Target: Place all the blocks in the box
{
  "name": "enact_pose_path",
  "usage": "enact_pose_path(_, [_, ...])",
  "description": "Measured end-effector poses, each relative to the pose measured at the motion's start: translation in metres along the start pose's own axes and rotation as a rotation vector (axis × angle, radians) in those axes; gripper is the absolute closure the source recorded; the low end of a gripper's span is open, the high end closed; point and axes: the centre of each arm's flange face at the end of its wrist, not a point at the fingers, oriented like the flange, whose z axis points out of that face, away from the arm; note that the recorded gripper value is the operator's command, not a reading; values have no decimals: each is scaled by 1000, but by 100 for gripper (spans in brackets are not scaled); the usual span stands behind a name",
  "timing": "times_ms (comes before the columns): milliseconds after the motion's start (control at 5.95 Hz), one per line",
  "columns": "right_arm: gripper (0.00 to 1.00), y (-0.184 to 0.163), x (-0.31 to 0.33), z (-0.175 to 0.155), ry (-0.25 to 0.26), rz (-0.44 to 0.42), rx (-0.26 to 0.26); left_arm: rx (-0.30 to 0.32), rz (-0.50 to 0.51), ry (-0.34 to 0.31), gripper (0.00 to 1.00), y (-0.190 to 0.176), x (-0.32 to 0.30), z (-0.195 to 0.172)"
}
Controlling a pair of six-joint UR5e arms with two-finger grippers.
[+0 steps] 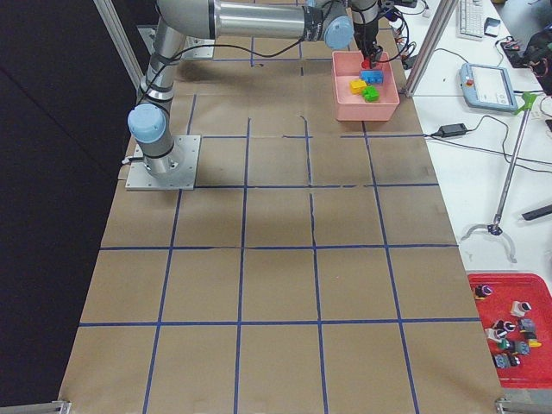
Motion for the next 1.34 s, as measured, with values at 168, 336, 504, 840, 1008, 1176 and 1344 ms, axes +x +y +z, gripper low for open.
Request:
enact_pose_path(168, [82, -6, -28, 15, -13, -15, 7, -23, 30, -4, 1, 36, -20, -38])
enact_pose_path(336, [49, -11, -60, 34, -26, -49, 25, -29, 52, -8, 0, 78, -46, -70])
enact_pose_path(504, [1, -14, -87, 50, -38, -80, 29, -34, 65, -17, 1, 122, -61, -96])
enact_pose_path(840, [0, -17, -103, 74, -46, -100, 24, -47, 46, -56, 0, 200, -60, -131])
enact_pose_path(1008, [0, -17, -104, 78, -46, -100, 22, -42, 40, -64, 0, 222, -56, -141])
enact_pose_path(1176, [0, -17, -102, 80, -46, -97, 21, -43, 36, -62, 0, 232, -54, -143])
enact_pose_path(1344, [0, -18, -99, 81, -45, -94, 22, -54, 1, -60, 0, 237, -52, -138])
